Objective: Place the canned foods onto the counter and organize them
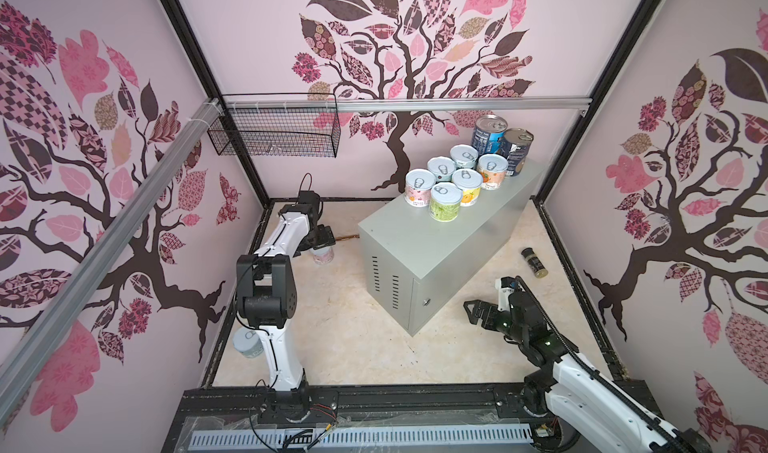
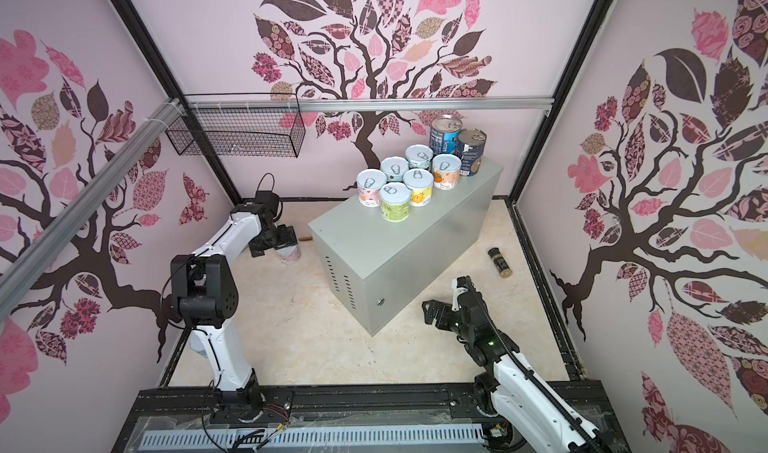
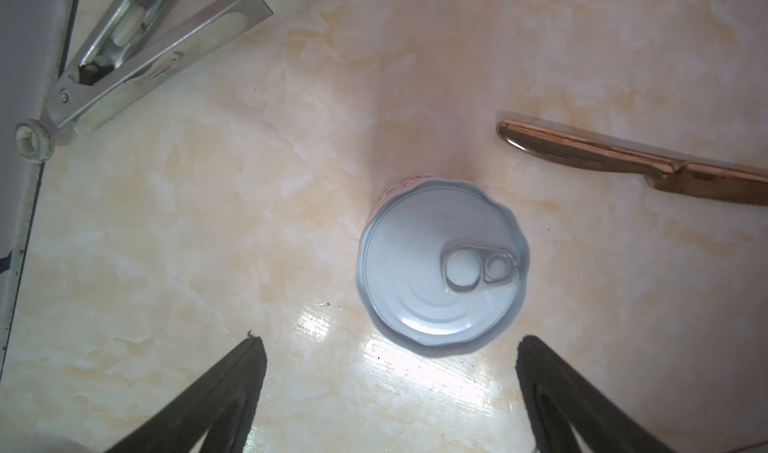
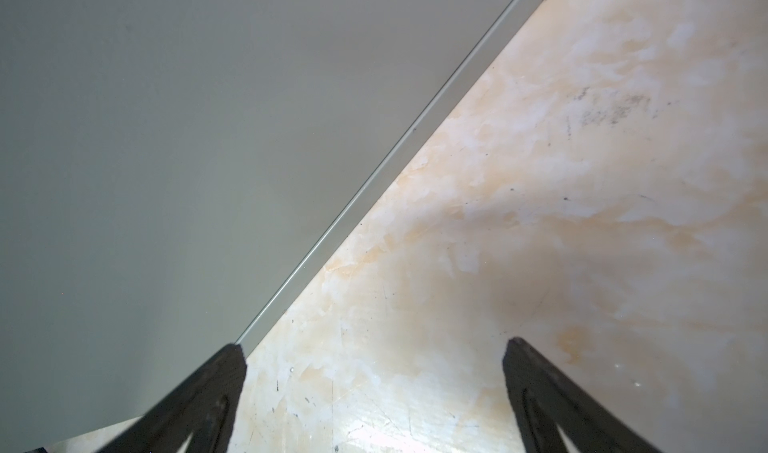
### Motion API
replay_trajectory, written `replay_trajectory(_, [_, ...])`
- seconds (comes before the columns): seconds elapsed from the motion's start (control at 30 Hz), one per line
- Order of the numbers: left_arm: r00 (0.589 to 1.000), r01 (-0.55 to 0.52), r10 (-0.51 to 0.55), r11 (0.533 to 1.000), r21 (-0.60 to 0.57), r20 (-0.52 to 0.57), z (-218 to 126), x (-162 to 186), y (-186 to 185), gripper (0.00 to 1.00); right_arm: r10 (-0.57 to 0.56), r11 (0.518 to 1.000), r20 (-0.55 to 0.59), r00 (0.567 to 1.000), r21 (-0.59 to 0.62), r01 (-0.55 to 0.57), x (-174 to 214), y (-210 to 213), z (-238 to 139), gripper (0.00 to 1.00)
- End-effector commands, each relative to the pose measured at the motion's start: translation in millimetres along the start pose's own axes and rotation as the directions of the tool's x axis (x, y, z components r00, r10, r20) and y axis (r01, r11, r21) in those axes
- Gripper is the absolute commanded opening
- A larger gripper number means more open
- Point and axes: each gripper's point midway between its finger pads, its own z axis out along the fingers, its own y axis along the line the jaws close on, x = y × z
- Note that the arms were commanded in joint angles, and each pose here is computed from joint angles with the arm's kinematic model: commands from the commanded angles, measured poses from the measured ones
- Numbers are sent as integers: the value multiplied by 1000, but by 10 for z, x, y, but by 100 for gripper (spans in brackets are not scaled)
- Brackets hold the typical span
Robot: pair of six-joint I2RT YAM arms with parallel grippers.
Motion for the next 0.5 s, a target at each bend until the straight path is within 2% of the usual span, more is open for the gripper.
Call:
replay_trajectory(0.0, [997,-33,32,999,12,70,-129,-180,-189,98,-16,1000,17,1000,-24,17,-97,100,-21,100])
replay_trajectory(0.47, [1000,-24,25,998,-63,14,141,-160,-112,98,-21,1000,13,1000,-8,21,-81,69,-33,100])
